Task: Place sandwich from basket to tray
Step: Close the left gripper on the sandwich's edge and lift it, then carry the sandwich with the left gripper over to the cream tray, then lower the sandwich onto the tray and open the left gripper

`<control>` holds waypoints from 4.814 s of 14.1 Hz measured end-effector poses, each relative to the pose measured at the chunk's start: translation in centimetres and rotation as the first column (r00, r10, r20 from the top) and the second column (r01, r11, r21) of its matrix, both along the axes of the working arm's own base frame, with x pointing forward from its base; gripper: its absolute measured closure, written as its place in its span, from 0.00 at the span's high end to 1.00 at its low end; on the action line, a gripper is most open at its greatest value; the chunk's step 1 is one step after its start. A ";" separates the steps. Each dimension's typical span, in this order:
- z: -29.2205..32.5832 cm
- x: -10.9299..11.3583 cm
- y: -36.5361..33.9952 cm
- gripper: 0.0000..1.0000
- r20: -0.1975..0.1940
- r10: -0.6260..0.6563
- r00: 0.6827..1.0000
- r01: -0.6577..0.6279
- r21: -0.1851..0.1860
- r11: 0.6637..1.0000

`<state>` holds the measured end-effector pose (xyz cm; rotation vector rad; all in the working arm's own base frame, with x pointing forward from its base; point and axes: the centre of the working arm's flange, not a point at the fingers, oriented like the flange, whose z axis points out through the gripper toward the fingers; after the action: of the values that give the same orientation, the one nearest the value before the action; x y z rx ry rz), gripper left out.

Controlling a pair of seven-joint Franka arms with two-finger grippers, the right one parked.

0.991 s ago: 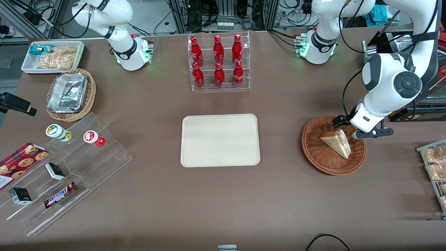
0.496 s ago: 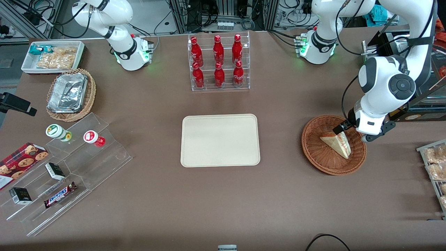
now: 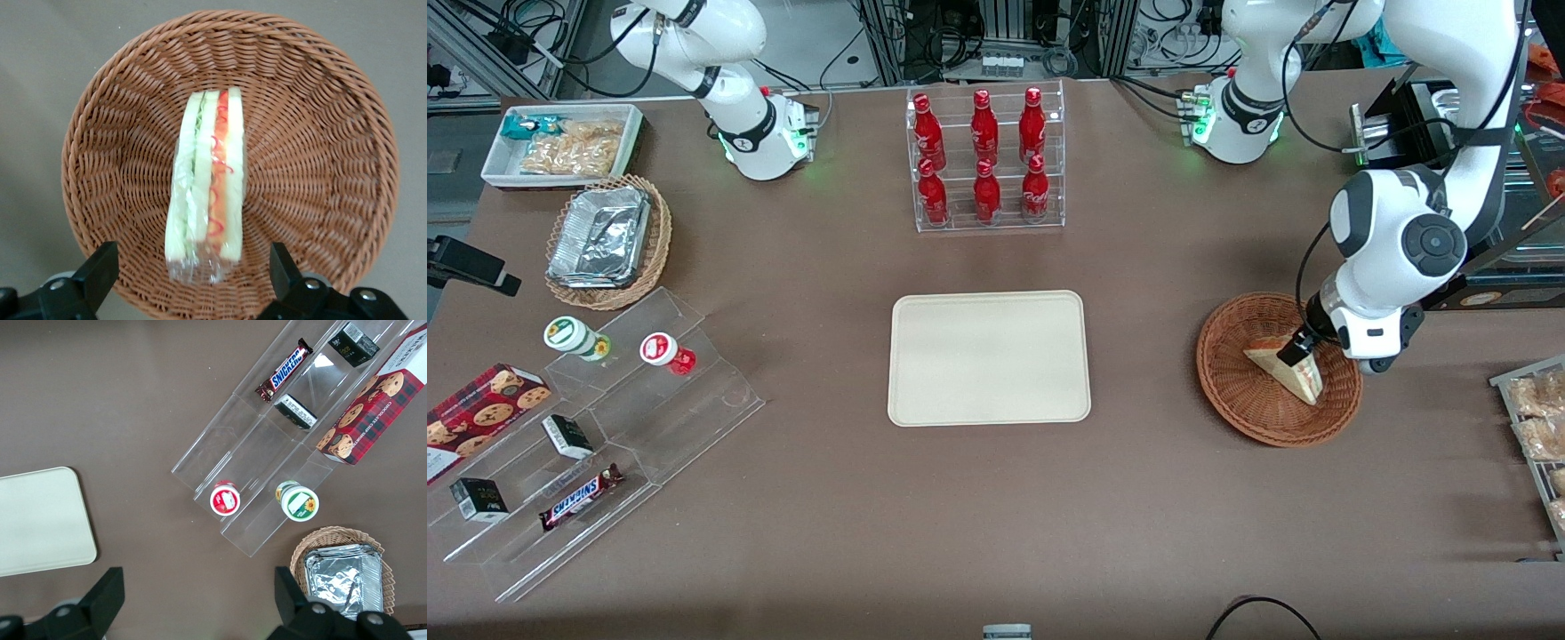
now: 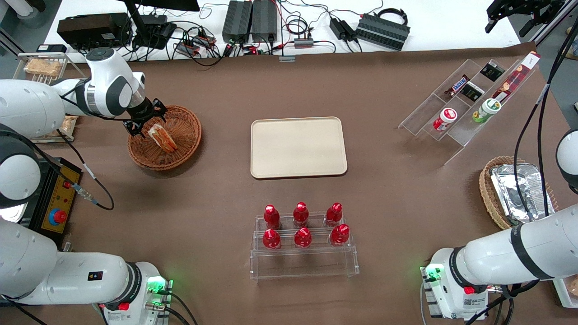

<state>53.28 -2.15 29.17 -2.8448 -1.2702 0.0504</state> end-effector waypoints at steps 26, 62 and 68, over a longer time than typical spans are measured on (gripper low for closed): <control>4.5 2.3 -24.4 0.14 -0.118 -0.511 0.851 0.508 -0.060 0.859; 4.9 -3.1 -49.5 1.00 0.002 -0.549 0.836 0.549 -0.011 0.836; 7.1 -1.3 -42.7 1.00 -0.092 -0.474 0.876 0.480 0.063 0.875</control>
<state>51.94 -44.89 36.26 -2.9568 -0.5098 0.0870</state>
